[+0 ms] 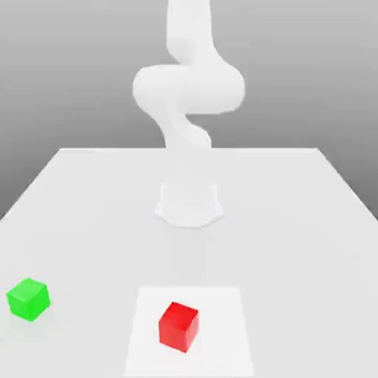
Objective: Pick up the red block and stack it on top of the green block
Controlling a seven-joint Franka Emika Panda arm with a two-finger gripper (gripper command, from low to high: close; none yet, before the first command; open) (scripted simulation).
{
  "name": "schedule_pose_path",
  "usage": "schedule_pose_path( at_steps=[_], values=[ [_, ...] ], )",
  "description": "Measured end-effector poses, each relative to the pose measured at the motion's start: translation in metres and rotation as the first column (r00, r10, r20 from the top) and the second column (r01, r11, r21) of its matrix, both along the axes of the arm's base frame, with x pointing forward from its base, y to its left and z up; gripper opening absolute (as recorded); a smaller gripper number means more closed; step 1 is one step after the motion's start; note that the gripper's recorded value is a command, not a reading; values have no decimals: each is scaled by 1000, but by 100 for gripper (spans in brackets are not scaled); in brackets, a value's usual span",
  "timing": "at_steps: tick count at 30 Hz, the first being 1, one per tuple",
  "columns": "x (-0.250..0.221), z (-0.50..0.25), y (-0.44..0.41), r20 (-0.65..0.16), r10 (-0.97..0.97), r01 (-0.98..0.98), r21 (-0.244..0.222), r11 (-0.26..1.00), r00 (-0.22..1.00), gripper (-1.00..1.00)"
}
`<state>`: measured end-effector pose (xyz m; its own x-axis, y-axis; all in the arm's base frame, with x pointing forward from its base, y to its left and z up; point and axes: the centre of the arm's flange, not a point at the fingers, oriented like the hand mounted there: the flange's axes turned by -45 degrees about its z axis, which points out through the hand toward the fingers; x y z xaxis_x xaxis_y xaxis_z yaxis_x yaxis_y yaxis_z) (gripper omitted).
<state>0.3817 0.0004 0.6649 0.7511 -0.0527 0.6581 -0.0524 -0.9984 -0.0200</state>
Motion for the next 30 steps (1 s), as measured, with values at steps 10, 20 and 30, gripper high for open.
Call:
schedule_pose_path(
  at_steps=[10, 20, 30],
  values=[
    [81, -209, -10, -321, -153, 172, 31, 985, 935, 0],
    [60, -415, -19, -604, -259, 344, 26, 939, 754, 0],
    [45, -517, -17, -658, -272, 377, 20, 926, 703, -100]
  ],
)
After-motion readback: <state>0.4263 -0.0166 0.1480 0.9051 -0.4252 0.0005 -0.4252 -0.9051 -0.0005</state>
